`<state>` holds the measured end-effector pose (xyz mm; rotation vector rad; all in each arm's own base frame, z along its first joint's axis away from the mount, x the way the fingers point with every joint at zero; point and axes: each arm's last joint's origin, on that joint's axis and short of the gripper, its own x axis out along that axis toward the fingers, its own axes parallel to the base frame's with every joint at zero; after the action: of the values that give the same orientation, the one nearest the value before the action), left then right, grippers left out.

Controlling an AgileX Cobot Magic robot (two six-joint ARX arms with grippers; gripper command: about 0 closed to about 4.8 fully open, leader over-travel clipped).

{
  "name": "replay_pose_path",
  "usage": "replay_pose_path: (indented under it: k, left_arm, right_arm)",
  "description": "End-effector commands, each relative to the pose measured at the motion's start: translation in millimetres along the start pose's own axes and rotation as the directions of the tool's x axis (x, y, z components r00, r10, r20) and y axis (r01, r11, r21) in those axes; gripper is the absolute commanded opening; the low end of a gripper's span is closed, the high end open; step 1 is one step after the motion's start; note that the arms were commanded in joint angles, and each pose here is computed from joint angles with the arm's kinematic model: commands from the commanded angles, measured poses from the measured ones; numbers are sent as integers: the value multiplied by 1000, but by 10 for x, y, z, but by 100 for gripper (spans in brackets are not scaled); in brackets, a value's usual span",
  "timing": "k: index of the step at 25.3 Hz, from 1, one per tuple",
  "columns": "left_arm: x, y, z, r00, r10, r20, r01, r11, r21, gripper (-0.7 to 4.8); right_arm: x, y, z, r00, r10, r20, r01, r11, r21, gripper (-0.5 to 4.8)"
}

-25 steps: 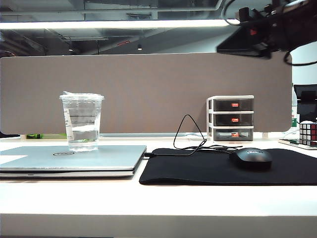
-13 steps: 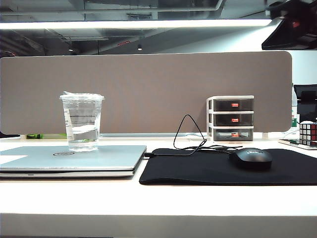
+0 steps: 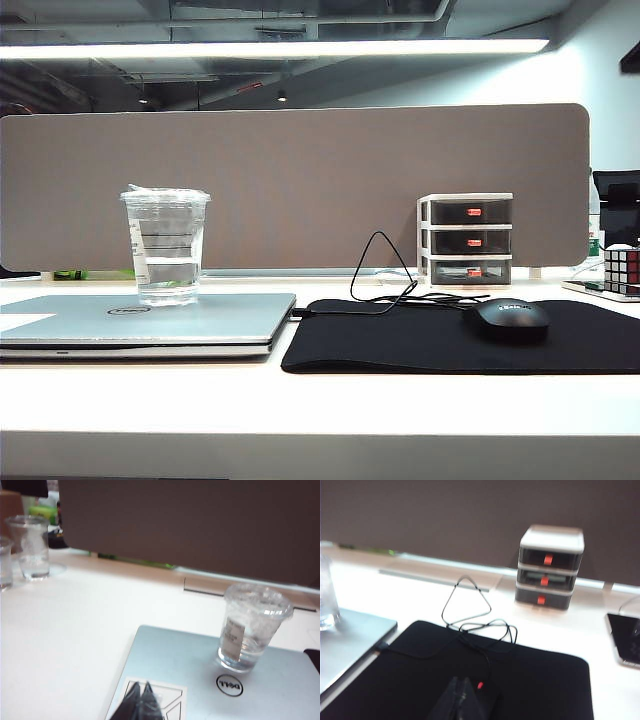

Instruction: Pick up the coffee cup and place it over the laptop.

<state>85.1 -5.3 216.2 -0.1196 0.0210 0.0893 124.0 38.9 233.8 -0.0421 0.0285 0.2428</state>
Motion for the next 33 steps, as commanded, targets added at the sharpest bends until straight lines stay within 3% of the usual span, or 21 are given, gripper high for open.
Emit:
replay_pose_path:
  k: [1,4,7,12,18,26,31,33]
  left_arm:
    - [-39,3,43,999,-10,47,10,1000,-13,-6]
    - [-81,11,79,996,-5,89,3,1000,21,-6]
    - [-67,9,72,994,-7,113,6,1000,8,-6]
    - [8,15,-83,992,4,126,-6,1000,15,-5]
    - [105,23,-321,977,1,213,-10,999,42,-5]
    - [113,41,-361,983,50,177,-74,989,130,-6]
    - [113,46,-363,982,65,176,-89,988,130,-2]
    - [115,36,-376,987,30,160,-50,991,125,-2]
  right_arm:
    - [-135,-14,-72,999,-24,28,24,1000,0,-6]
    - [-290,-33,-168,995,-61,76,60,998,14,-5]
    - [-440,-53,-272,986,-105,132,100,994,49,-5]
    - [-399,-40,-396,992,-102,74,101,995,21,-5]
    - [-317,-35,-572,978,-121,171,121,993,8,-5]
    - [-314,-140,-612,964,-230,131,239,969,-57,-5]
    - [-345,-270,-552,918,-346,193,359,932,-38,-6]
    - [-354,-287,-525,918,-328,223,346,937,-44,-5]
